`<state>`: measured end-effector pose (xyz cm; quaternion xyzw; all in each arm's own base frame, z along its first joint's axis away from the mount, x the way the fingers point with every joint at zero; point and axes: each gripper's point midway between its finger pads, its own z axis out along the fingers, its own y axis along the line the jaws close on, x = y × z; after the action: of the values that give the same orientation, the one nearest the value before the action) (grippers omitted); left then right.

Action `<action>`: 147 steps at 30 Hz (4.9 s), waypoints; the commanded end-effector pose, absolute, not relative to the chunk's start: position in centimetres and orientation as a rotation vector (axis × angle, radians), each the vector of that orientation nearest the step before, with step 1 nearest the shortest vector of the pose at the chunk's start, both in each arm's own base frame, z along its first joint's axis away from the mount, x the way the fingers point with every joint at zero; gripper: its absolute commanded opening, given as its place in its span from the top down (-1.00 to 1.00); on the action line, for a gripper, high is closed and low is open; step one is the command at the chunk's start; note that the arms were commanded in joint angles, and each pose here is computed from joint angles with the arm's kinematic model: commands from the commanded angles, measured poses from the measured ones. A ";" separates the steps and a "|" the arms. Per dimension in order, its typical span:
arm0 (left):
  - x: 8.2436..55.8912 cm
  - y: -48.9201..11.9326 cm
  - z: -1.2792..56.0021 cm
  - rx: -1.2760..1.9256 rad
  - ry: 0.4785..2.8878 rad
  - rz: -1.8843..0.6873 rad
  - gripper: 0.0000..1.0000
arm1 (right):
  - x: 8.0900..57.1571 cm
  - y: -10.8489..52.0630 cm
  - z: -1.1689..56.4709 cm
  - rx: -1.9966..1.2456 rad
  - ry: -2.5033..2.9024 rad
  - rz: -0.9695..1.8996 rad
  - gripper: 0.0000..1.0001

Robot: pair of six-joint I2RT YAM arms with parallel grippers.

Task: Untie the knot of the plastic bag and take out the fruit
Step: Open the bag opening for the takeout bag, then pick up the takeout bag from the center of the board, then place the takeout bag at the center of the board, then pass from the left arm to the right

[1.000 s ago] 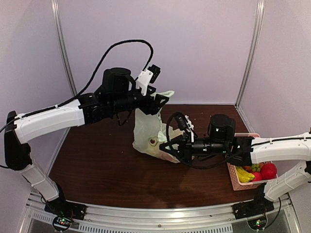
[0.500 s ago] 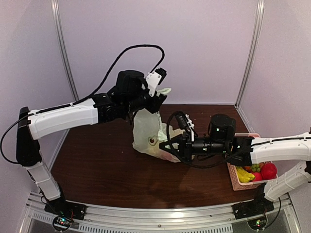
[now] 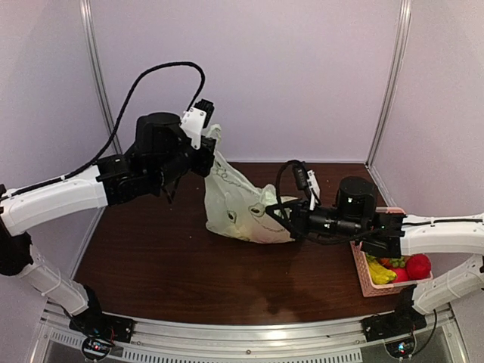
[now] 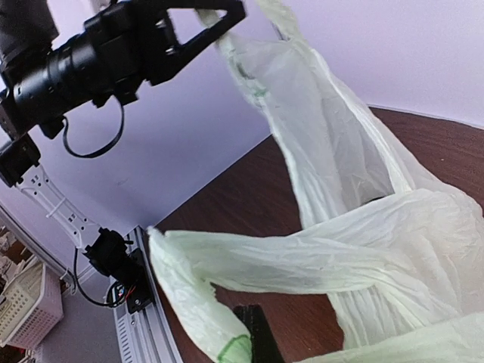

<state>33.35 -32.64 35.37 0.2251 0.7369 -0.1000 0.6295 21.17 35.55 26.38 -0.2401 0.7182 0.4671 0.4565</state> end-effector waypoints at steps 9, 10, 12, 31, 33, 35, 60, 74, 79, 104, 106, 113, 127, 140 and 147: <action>33.9 -23.8 32.9 0.274 1.787 -0.457 0.91 | 24.9 29.3 24.5 -0.299 1.856 1.024 1.00; 33.8 -23.3 32.8 0.266 1.788 -0.464 0.90 | 25.0 29.0 24.5 -0.290 1.856 1.019 1.00; 33.8 -22.5 32.6 0.254 1.792 -0.459 0.87 | 25.0 28.4 24.3 -0.279 1.866 1.000 1.00; 24.0 -27.0 31.0 0.797 1.665 -0.908 0.98 | 28.4 23.0 26.1 -0.112 1.851 0.862 1.00; 23.8 -26.3 30.3 0.763 1.687 -0.895 0.94 | 27.9 23.7 26.4 -0.161 1.832 0.904 1.00; 23.8 -25.5 29.2 0.723 1.727 -0.874 0.88 | 27.1 24.9 26.5 -0.242 1.818 0.963 1.00; 24.0 -24.3 34.8 0.756 1.753 -0.751 -0.43 | 23.5 29.6 25.6 -0.561 1.813 1.088 1.00; 23.3 -26.6 35.8 1.001 1.699 -0.749 -0.51 | 23.5 29.6 25.6 -0.564 1.818 1.071 1.00; 23.6 -26.9 35.2 1.027 1.700 -0.720 -0.52 | 23.6 29.6 25.5 -0.565 1.819 1.066 1.00; 33.5 -28.0 42.6 0.763 1.503 -0.920 1.00 | 33.9 20.5 37.7 -0.200 1.641 0.675 1.00; 33.3 -28.5 43.4 0.802 1.428 -0.942 1.00 | 32.4 20.6 39.6 -0.268 1.580 0.691 1.00; 32.6 -28.3 40.0 0.833 1.436 -0.956 1.00 | 26.4 22.7 34.3 -0.491 1.617 0.794 1.00; 27.8 -25.8 32.0 0.791 1.627 -1.018 1.00 | 21.1 21.3 34.0 -0.482 1.668 0.812 -0.41; 26.5 -25.1 31.6 0.765 1.697 -1.033 1.00 | 26.5 29.6 39.0 -0.704 1.659 0.654 -0.73; 26.7 -25.2 31.4 0.764 1.719 -1.040 1.00 | 29.1 36.2 36.4 -0.890 1.738 0.567 -0.86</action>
<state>26.53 -25.30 30.98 0.3166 0.7014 -0.4239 0.4776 28.44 34.30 38.00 -0.3287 0.7168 0.2759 0.5496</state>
